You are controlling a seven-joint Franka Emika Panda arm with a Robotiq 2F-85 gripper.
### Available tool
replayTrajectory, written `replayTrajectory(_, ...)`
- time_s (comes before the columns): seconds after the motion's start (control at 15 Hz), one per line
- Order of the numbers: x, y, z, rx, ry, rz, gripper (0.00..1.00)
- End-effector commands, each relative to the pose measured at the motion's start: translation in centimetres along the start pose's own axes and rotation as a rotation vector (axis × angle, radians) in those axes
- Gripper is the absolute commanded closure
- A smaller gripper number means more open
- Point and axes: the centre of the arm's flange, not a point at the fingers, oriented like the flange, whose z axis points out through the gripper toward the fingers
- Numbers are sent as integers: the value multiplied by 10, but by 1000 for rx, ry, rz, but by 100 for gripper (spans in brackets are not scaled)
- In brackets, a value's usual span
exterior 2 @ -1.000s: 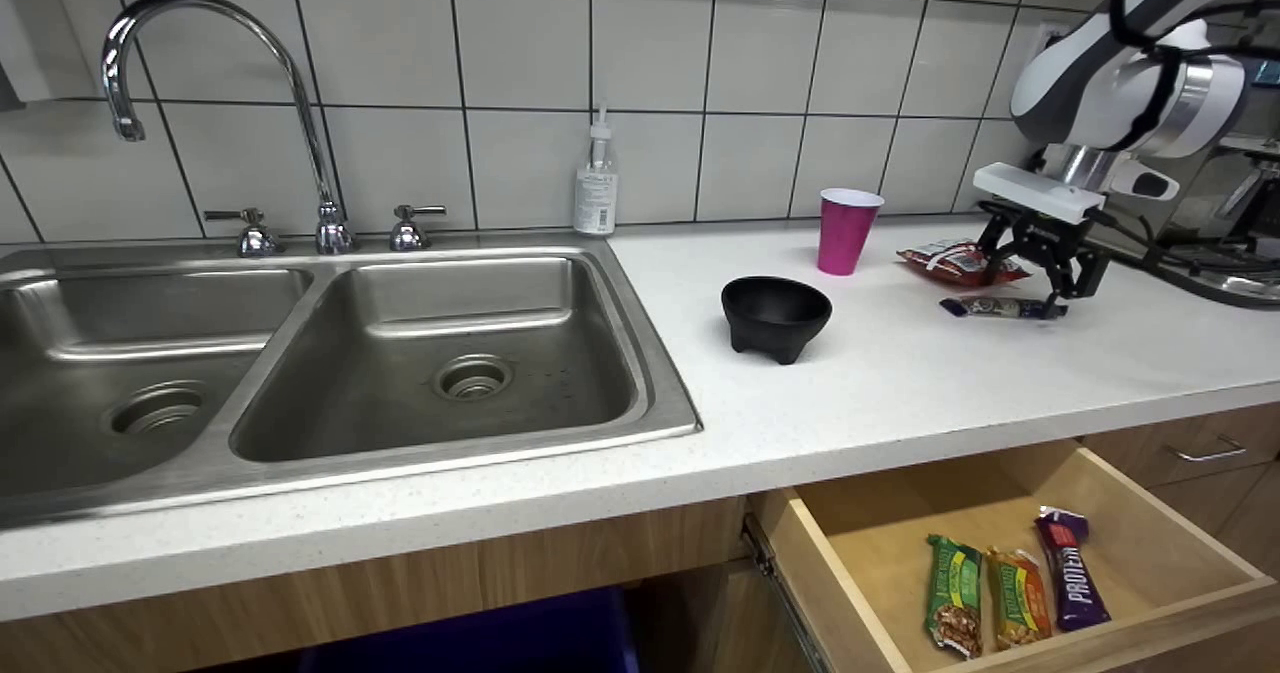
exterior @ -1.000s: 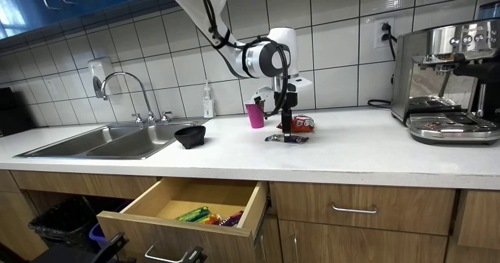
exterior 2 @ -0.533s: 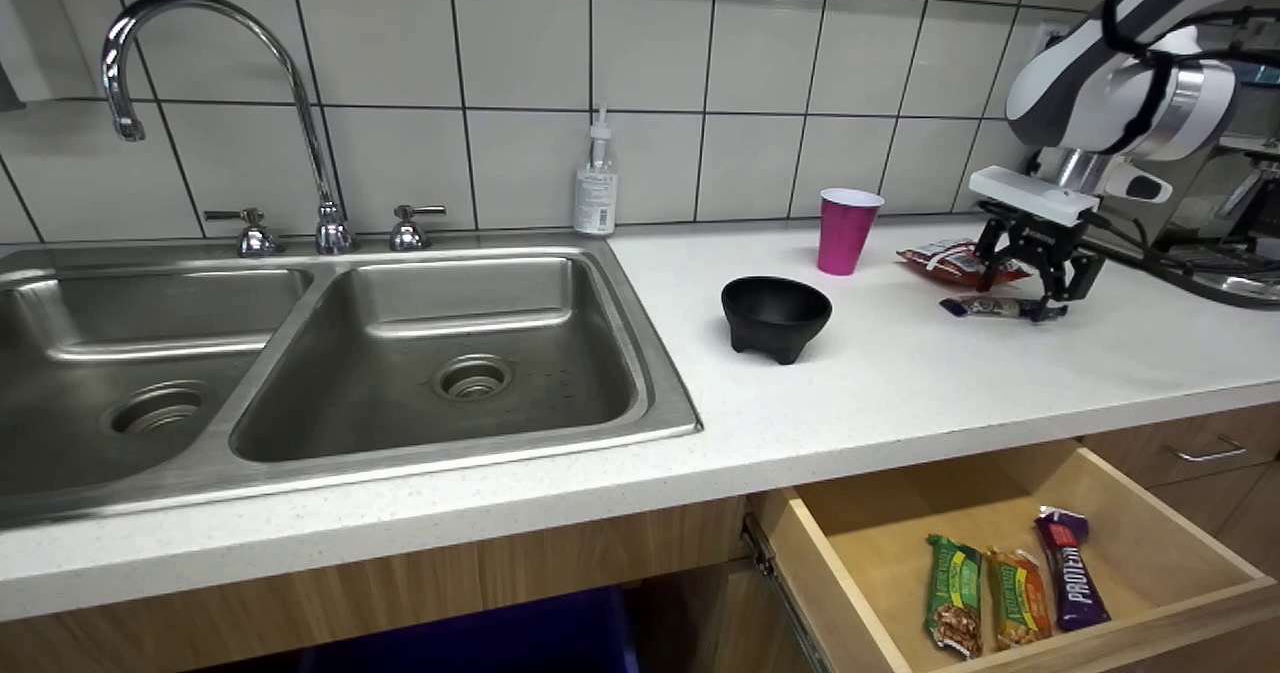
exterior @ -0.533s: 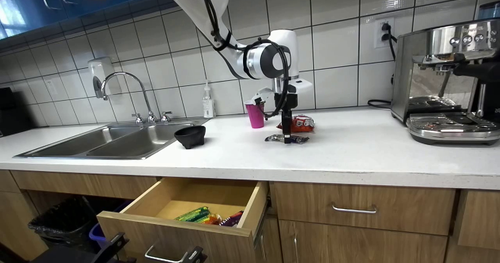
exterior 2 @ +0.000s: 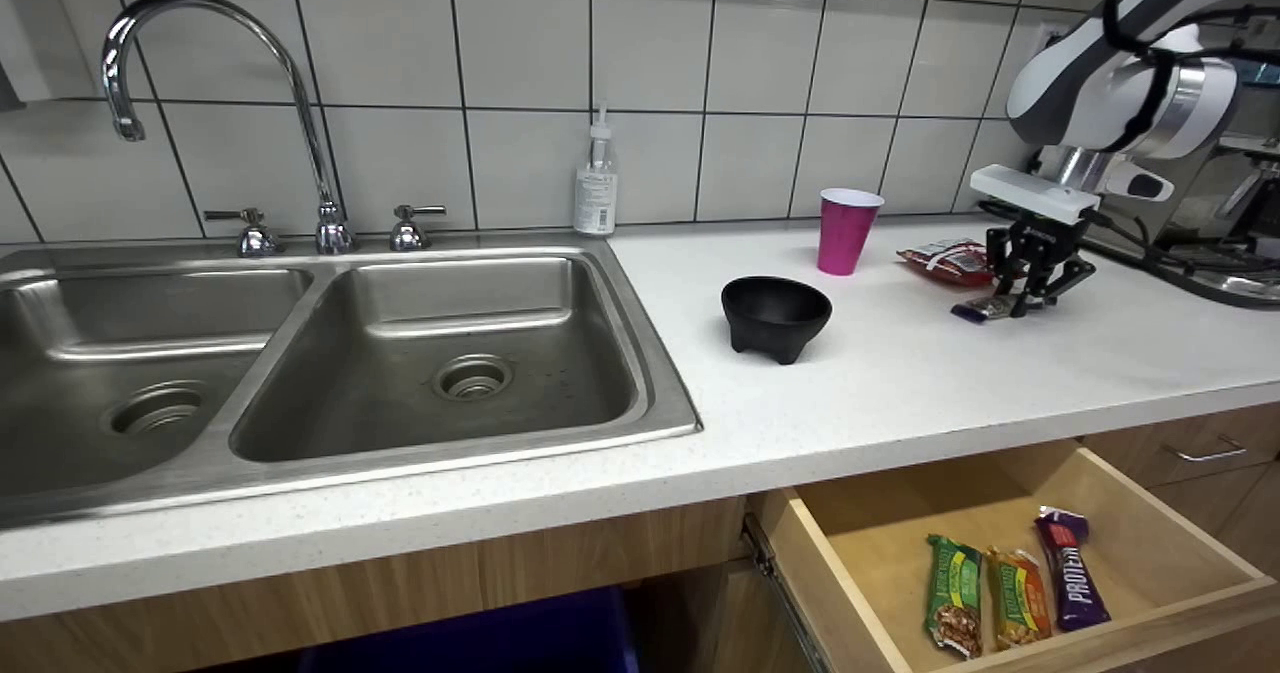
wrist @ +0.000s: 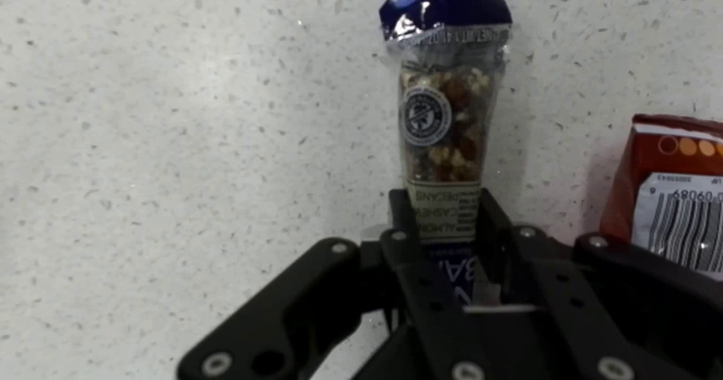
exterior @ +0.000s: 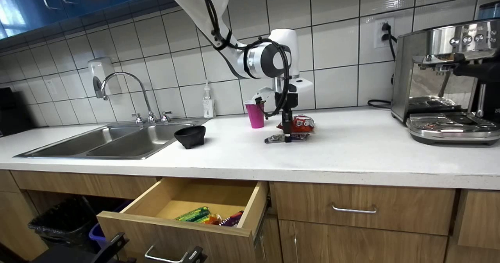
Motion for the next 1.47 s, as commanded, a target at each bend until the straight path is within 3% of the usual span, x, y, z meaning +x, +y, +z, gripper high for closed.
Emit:
replayTrajectory(0.0, -1, -2, -9, 3, -6, 13, 93)
replayTrajectory(0.73, -45, 23, -32, 46, 3, -36, 93)
replayTrajectory(1.4, -106, 81, -39, 53, 7, -56, 93)
